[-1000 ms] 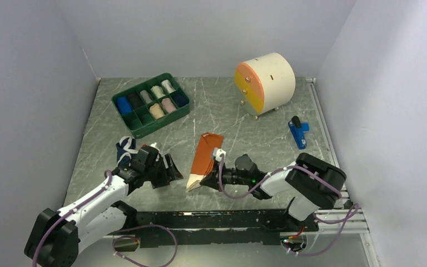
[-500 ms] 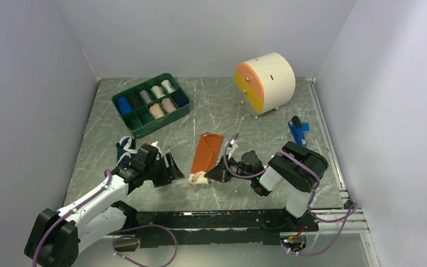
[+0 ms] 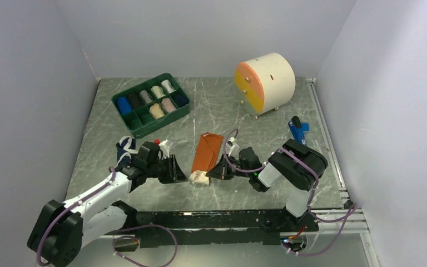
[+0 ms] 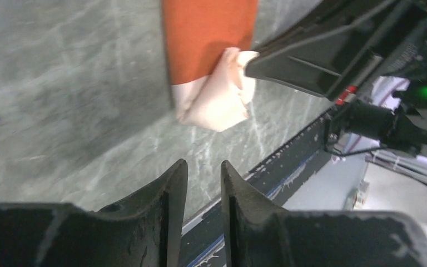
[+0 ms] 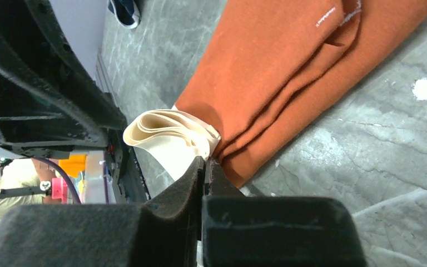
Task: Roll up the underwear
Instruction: Roll the underwear to the center of the board.
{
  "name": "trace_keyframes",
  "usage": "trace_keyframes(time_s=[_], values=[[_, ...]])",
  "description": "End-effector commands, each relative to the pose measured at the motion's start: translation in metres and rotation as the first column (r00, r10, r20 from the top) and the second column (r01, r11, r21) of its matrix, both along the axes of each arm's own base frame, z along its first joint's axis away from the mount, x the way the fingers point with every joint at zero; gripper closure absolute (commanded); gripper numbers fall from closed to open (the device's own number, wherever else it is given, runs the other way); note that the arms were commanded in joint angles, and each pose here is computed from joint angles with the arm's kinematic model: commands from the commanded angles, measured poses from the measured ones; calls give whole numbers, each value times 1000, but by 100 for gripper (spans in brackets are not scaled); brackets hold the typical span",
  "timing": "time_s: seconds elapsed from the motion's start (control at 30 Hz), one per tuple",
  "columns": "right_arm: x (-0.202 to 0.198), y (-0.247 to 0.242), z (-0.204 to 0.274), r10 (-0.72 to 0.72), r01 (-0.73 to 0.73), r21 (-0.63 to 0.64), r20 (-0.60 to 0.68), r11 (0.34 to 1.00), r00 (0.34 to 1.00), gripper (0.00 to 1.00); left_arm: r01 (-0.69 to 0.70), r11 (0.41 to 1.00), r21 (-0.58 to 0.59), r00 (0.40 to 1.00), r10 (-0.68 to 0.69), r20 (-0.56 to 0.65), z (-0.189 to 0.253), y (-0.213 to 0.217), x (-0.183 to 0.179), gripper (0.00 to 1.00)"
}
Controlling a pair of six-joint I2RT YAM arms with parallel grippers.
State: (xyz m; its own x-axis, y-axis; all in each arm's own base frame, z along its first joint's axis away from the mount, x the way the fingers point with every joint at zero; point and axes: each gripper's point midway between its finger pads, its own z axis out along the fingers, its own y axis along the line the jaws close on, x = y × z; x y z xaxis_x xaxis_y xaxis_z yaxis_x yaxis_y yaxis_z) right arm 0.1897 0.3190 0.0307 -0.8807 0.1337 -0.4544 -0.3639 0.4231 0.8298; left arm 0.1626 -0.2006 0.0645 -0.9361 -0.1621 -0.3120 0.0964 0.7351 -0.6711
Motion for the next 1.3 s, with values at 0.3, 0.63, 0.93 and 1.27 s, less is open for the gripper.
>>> trace_keyframes(time_s=[0.3, 0.63, 0.93, 1.27], values=[[7, 1, -6, -17, 16, -28, -26, 999, 1000, 97, 209, 946, -246, 976, -186, 113, 28, -47, 6, 64], [10, -2, -6, -41, 39, -45, -43, 998, 998, 89, 167, 972, -167, 985, -157, 70, 1, -59, 26, 70], [12, -7, 6, -32, 33, -100, 12, 994, 999, 63, 91, 992, -93, 995, -86, 59, -14, -53, 41, 72], [27, -22, 40, -68, 99, -179, 171, 979, 983, 61, 95, 993, -71, 994, -91, 57, -17, -53, 42, 72]])
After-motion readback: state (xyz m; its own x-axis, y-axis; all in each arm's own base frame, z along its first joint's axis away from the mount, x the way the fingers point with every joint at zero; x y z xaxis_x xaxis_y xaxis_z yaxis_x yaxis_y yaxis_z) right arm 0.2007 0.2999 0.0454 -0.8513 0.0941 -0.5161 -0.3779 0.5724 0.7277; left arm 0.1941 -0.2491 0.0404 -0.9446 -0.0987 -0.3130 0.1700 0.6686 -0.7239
